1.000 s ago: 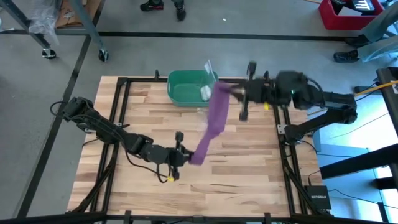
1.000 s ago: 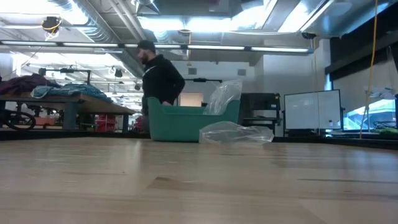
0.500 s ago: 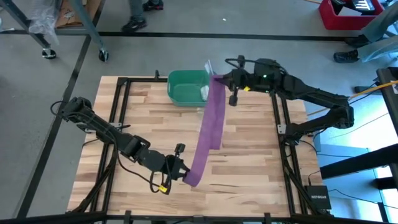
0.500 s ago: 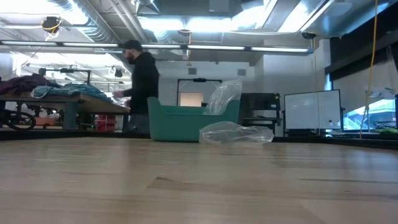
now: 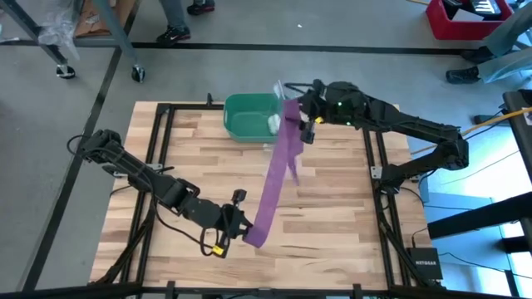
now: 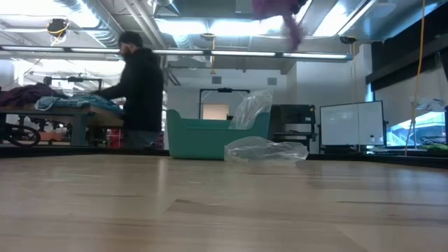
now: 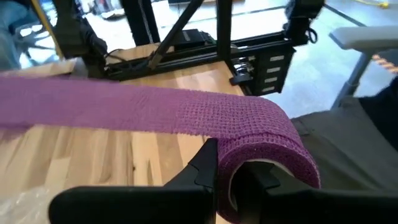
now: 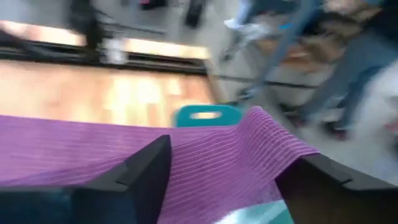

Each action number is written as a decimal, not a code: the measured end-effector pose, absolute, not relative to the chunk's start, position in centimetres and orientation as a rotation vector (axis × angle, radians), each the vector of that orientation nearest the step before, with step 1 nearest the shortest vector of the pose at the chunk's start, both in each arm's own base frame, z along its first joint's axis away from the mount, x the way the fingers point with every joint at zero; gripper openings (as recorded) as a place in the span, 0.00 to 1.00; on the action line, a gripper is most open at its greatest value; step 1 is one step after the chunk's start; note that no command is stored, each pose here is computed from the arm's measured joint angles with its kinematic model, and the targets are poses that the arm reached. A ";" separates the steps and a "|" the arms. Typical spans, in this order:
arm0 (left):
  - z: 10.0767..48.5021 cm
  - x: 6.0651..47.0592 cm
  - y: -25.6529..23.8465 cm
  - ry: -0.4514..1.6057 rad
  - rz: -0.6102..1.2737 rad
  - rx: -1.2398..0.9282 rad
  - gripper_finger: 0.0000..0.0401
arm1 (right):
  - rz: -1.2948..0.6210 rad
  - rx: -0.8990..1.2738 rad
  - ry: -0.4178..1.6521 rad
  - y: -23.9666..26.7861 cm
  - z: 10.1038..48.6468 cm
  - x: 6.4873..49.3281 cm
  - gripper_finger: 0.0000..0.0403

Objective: Roll bandage
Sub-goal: Roll the violet bandage

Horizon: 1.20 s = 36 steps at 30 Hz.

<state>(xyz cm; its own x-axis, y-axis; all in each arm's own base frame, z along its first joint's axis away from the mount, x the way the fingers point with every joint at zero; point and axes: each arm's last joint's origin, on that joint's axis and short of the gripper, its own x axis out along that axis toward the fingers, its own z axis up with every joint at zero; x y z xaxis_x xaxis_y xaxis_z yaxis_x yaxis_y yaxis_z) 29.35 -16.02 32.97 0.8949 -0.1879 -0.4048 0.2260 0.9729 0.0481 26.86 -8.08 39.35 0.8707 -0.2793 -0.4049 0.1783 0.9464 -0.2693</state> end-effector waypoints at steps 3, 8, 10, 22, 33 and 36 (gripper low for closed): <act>32.5 29.4 -15.5 0.466 -0.184 0.056 0.05 | -0.147 -0.197 0.561 -7.5 38.0 26.8 0.71; 31.9 29.4 -14.7 0.537 -0.140 0.017 0.05 | -0.055 -0.108 0.721 -6.5 34.8 27.1 0.73; 31.6 29.3 -14.4 0.575 -0.122 0.008 0.05 | -0.040 -0.099 0.780 -6.0 34.2 27.0 0.73; 30.8 29.0 -13.2 0.699 -0.068 -0.092 0.05 | 0.048 0.117 0.786 -4.1 35.8 24.0 0.73; 30.7 29.3 -12.2 0.707 -0.012 -0.117 0.05 | -0.001 0.266 0.603 -4.9 32.5 27.4 0.73; 30.7 29.3 -12.1 0.710 -0.006 -0.119 0.05 | 0.013 0.365 0.761 -4.7 31.1 26.7 0.73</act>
